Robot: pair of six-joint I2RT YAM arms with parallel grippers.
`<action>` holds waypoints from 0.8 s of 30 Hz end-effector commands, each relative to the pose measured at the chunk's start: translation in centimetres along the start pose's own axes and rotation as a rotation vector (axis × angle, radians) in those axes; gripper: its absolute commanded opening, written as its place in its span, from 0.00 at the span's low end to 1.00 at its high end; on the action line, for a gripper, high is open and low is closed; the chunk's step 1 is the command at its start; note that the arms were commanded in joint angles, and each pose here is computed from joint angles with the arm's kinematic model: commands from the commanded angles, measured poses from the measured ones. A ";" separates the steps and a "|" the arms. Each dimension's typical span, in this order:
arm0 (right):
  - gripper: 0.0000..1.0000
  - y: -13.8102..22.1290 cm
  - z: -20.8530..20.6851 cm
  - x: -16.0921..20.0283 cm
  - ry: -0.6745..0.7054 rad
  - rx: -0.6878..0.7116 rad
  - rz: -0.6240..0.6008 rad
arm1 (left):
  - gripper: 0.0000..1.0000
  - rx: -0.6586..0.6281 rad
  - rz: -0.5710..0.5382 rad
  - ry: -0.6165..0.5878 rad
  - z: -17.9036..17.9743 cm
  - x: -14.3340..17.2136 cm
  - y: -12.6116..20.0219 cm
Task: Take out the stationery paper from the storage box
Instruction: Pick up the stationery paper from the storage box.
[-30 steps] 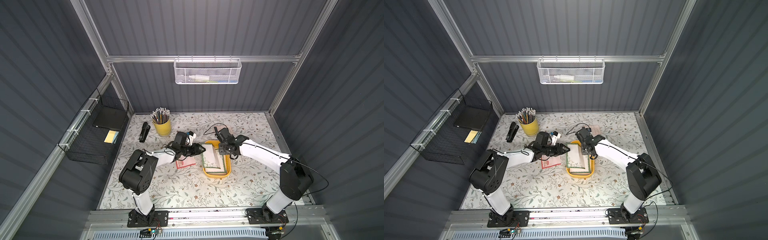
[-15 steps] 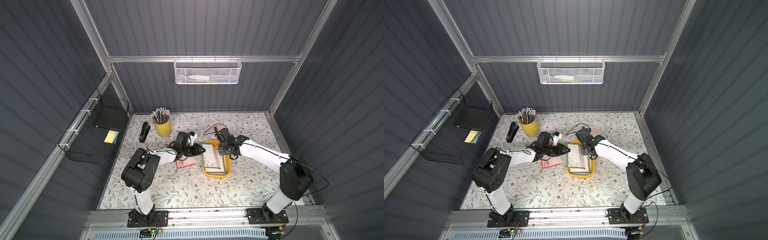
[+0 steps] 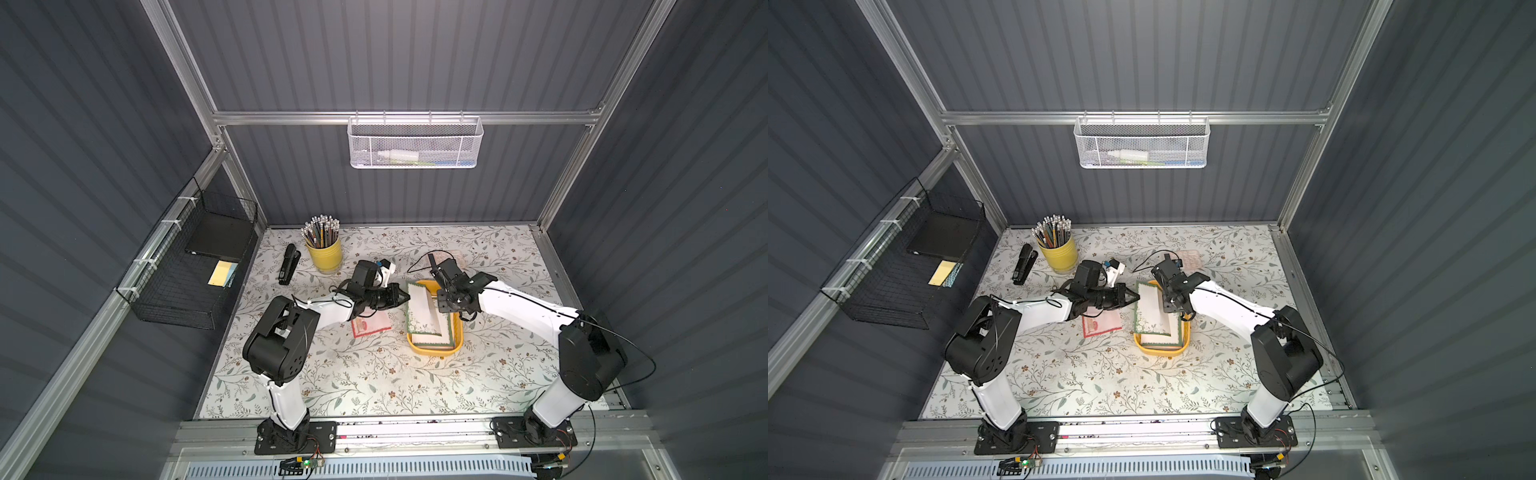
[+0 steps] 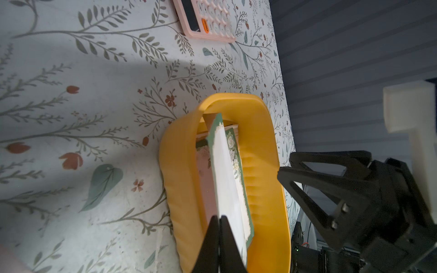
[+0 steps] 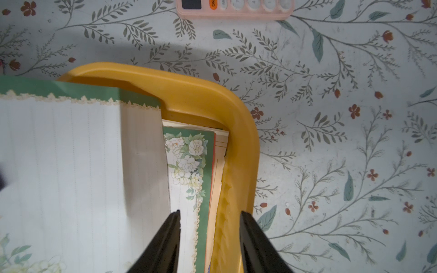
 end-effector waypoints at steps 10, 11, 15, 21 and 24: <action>0.46 -0.8 -0.4 0.7 -0.009 0.022 0.021 | 0.00 0.036 -0.026 -0.064 -2.6 -2.0 1.4; 0.45 -0.8 -0.5 0.7 -0.010 0.023 0.021 | 0.00 0.042 -0.038 -0.074 -3.1 -2.4 1.7; 0.45 -1.1 -0.4 0.8 -0.009 0.023 0.029 | 0.00 0.076 -0.082 -0.105 -5.0 -4.0 3.0; 0.45 -1.1 -0.4 0.8 -0.009 0.027 0.029 | 0.00 0.122 -0.134 -0.122 -7.5 -5.1 5.1; 0.45 -1.1 -0.5 0.9 -0.010 0.025 0.027 | 0.00 0.109 -0.153 -0.131 -8.4 -5.1 6.5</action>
Point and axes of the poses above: each gripper's point midway between its finger pads, its own y axis back along the fingers, its own z axis along the line the jaws close on, x = y × z, the point moved 10 cm from there along y, back along the fingers, and after that the axes turned 12 degrees about -y, right-handed, at the moved point
